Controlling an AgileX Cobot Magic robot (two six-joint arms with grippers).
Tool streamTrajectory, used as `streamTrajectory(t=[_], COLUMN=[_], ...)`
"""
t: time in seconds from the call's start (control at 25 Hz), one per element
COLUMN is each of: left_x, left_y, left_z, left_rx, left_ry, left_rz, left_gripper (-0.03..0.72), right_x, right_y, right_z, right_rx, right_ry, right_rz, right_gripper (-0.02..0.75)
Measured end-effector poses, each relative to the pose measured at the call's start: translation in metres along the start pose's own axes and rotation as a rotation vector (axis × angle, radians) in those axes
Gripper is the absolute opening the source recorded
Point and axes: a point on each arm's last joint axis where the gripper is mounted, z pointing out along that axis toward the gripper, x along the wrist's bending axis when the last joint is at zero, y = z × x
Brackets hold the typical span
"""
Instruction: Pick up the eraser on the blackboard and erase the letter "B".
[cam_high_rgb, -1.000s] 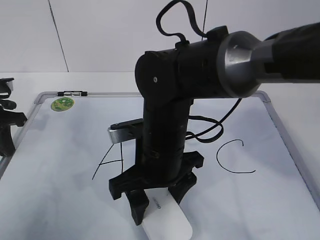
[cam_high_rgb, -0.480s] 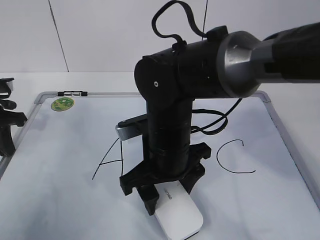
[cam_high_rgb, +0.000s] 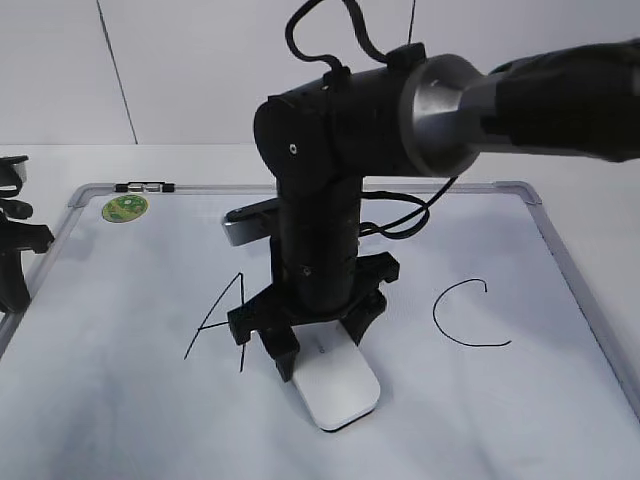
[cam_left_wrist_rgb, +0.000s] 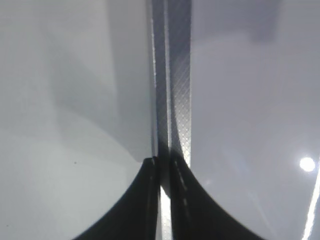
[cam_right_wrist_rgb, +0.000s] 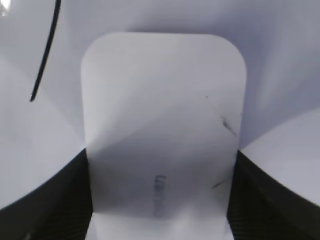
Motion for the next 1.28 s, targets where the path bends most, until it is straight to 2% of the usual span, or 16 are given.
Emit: streamTrajectory(t=[0.32,0.72,1.28], left_x=[0.000,0.000,0.000], left_y=[0.000,0.000,0.000], left_z=[0.000,0.000,0.000], left_rx=[0.000,0.000,-0.002], left_ry=[0.000,-0.002,-0.001], left_rz=[0.000,-0.001,-0.001], left_gripper=[0.021,0.021,0.021], right_x=[-0.011,-0.063,-0.114], right_y=[0.029,0.063,0.070], right_z=[-0.001,-0.004,-0.007], right_rx=[-0.045,-0.099,-0.112], right_ry=[0.007,0.026,-0.018], right_rz=[0.038,0.179,0.268], right_gripper=[0.524,0.524,0.524])
